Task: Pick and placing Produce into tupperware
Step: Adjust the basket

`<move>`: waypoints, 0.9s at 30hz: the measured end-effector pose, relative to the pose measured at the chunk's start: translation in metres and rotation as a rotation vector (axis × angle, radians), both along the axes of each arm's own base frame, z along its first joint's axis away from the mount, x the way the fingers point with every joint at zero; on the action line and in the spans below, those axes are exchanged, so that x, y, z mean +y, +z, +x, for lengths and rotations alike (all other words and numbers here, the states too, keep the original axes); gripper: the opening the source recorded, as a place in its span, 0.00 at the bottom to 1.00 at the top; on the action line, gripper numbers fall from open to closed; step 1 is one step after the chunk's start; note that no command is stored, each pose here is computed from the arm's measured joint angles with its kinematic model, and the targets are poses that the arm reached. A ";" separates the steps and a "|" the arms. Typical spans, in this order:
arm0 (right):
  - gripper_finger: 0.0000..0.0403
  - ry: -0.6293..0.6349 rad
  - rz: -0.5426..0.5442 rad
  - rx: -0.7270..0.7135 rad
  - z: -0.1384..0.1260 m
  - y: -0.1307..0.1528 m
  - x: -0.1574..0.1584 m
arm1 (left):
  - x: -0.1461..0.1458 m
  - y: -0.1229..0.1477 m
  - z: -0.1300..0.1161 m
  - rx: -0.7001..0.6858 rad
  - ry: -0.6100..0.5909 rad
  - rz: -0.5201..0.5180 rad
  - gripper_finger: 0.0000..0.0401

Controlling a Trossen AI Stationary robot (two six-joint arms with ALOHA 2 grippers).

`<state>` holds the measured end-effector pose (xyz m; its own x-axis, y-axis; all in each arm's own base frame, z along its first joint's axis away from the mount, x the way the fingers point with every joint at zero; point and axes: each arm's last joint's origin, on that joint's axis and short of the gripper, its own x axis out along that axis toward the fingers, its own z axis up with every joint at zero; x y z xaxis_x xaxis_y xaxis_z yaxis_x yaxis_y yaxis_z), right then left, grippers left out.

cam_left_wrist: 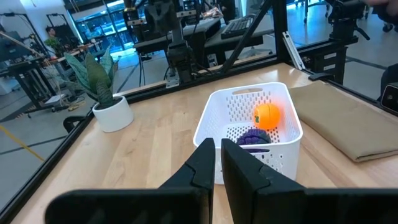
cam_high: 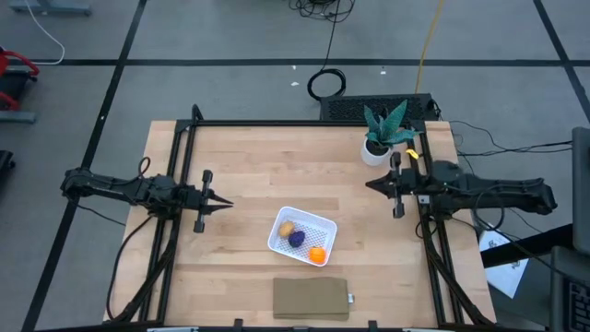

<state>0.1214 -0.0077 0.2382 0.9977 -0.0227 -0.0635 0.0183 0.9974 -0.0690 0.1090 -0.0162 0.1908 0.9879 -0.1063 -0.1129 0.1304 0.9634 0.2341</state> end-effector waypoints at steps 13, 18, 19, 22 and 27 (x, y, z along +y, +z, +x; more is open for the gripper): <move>0.00 0.082 0.039 0.036 0.002 -0.028 0.002 | 0.000 -0.001 0.000 0.008 0.000 0.003 0.08; 0.00 0.084 0.032 0.041 0.002 -0.032 0.002 | 0.000 -0.001 0.000 0.008 0.000 0.002 0.08; 0.00 0.084 0.029 0.035 0.002 -0.033 0.002 | 0.000 -0.001 0.000 0.010 0.000 0.002 0.08; 0.00 0.094 0.027 -0.008 0.001 -0.035 0.003 | 0.000 -0.002 0.000 0.019 0.000 0.003 0.08; 0.00 0.138 0.030 -0.074 -0.003 -0.039 0.004 | 0.000 -0.002 0.000 0.021 0.000 0.003 0.08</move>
<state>0.1186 -0.0035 0.1997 0.9933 0.1154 0.0117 -0.1148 0.9925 -0.0431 0.1087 -0.0162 0.1888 0.9854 -0.1056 -0.1339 0.1350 0.9627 0.2344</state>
